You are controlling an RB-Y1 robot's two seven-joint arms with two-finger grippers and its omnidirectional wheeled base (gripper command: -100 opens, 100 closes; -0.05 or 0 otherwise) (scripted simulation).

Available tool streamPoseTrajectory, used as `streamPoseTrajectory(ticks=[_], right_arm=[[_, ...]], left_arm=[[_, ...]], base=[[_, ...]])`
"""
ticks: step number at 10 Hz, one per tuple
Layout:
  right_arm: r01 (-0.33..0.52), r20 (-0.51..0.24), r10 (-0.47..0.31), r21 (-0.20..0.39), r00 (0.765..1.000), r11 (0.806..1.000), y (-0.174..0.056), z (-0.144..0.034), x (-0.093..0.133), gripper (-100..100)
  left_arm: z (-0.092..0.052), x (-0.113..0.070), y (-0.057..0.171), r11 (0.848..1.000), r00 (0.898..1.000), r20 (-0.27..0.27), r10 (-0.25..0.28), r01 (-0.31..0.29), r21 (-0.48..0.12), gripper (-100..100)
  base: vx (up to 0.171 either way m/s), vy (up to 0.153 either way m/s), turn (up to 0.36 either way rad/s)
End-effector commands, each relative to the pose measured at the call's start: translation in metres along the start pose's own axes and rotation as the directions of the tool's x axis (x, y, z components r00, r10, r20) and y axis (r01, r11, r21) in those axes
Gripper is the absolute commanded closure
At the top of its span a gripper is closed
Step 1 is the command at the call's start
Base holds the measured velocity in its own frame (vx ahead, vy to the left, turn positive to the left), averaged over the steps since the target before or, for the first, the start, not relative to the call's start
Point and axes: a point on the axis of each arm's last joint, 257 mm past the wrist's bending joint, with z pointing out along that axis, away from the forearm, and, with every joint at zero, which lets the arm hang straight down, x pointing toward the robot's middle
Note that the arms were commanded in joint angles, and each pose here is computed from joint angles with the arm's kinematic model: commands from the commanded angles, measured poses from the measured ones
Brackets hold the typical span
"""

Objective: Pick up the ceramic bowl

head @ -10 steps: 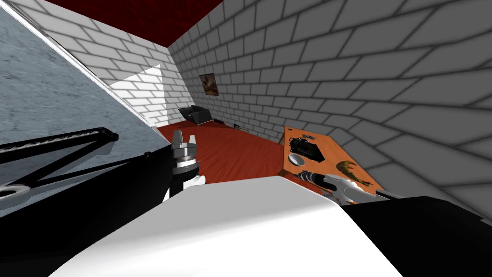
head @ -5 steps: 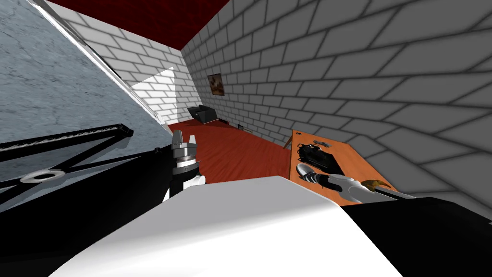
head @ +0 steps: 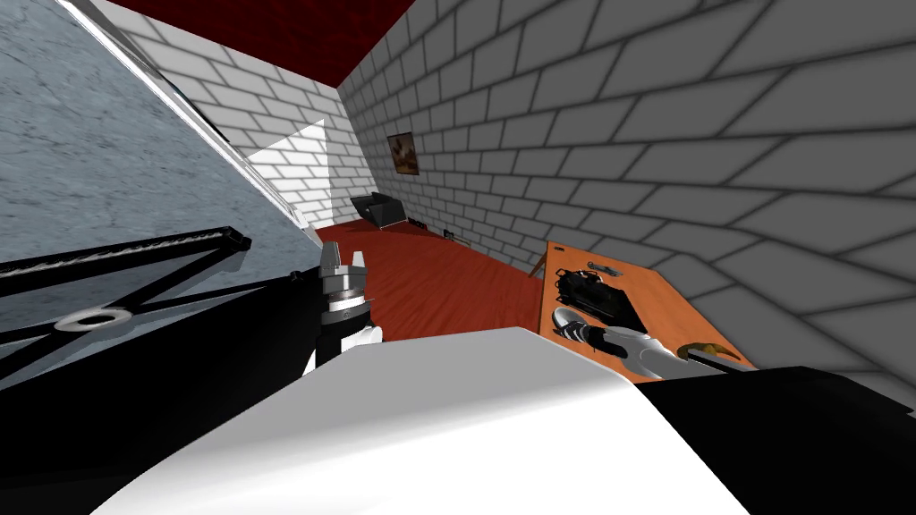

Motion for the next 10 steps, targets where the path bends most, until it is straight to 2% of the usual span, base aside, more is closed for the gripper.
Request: streamPoseTrajectory(ticks=[1,5,6,7,9,10], right_arm=[[0.000,0.000,0.000,0.000,1.000,1.000,0.000,0.000,0.000,100],[0.000,0.000,0.000,-0.001,1.000,1.000,0.000,0.000,0.000,100],[0.000,0.000,0.000,-0.002,1.000,1.000,0.001,0.000,0.000,0],[0.009,-0.001,-0.009,-0.003,1.000,1.000,-0.012,-0.008,-0.003,100],[0.012,-0.001,-0.012,-0.001,1.000,1.000,-0.013,-0.009,-0.004,100],[0.011,-0.001,-0.011,-0.003,1.000,1.000,-0.013,-0.010,-0.003,0]], left_arm=[[0.000,0.000,0.000,1.000,1.000,0.000,0.000,0.000,0.000,0],[0.000,0.000,0.000,1.000,1.000,0.000,0.000,0.000,0.000,0],[0.000,0.000,0.000,1.000,1.000,0.000,0.000,0.000,0.000,0],[0.000,0.000,0.000,1.000,1.000,0.000,0.000,0.000,0.000,0],[0.000,0.000,0.000,1.000,1.000,0.000,0.000,0.000,0.000,0],[0.000,0.000,0.000,1.000,1.000,0.000,0.000,0.000,0.000,0]], base=[[0.000,-0.007,-0.001],[0.000,0.000,0.000],[0.000,0.000,0.000],[-0.003,0.067,-0.064],[-0.017,0.063,-0.057],[-0.003,0.007,0.000]])
